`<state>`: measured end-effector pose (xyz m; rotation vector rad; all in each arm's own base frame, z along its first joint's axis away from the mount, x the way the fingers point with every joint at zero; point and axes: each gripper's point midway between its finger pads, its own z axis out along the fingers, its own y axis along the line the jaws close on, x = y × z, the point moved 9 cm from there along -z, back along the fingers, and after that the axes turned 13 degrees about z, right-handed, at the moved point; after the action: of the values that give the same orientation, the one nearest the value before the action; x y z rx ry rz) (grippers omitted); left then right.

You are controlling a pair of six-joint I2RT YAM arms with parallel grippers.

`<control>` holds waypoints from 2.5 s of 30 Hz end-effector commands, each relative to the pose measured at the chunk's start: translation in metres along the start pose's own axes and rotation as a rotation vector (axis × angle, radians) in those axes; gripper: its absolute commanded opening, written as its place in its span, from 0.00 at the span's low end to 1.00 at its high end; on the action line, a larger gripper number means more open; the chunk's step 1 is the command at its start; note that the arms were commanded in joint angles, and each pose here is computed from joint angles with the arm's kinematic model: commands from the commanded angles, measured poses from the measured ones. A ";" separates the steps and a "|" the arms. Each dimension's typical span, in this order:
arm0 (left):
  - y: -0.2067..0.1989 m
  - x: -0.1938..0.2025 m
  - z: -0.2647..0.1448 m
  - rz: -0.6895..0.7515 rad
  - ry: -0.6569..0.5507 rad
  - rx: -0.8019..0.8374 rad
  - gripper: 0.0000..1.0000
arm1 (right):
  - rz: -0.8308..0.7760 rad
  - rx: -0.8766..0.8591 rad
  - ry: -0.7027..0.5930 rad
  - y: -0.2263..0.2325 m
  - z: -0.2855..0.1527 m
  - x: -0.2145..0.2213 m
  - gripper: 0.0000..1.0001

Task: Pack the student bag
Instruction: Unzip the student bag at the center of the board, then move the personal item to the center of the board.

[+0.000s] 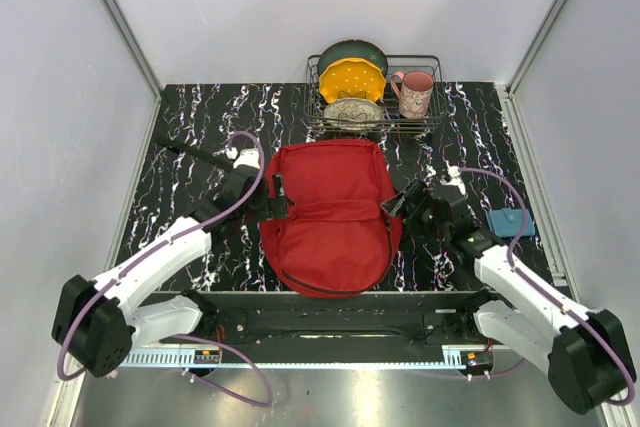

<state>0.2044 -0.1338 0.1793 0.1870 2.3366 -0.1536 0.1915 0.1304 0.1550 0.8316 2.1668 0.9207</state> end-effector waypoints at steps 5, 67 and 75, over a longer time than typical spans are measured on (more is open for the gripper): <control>0.018 0.008 -0.028 -0.006 -0.028 -0.044 0.99 | -0.024 0.240 -0.360 -0.008 -0.042 -0.038 1.00; 0.007 0.001 -0.083 -0.083 -0.119 0.210 0.99 | 0.232 0.558 -0.072 -0.140 0.031 -0.172 0.94; 0.008 0.004 -0.083 -0.089 -0.117 0.210 0.99 | 0.234 0.399 0.004 -0.122 0.031 -0.161 0.87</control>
<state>0.1439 -0.1102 0.2220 0.1891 2.2556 -0.4029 0.2934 -0.0695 0.1038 1.2803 2.2053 0.4108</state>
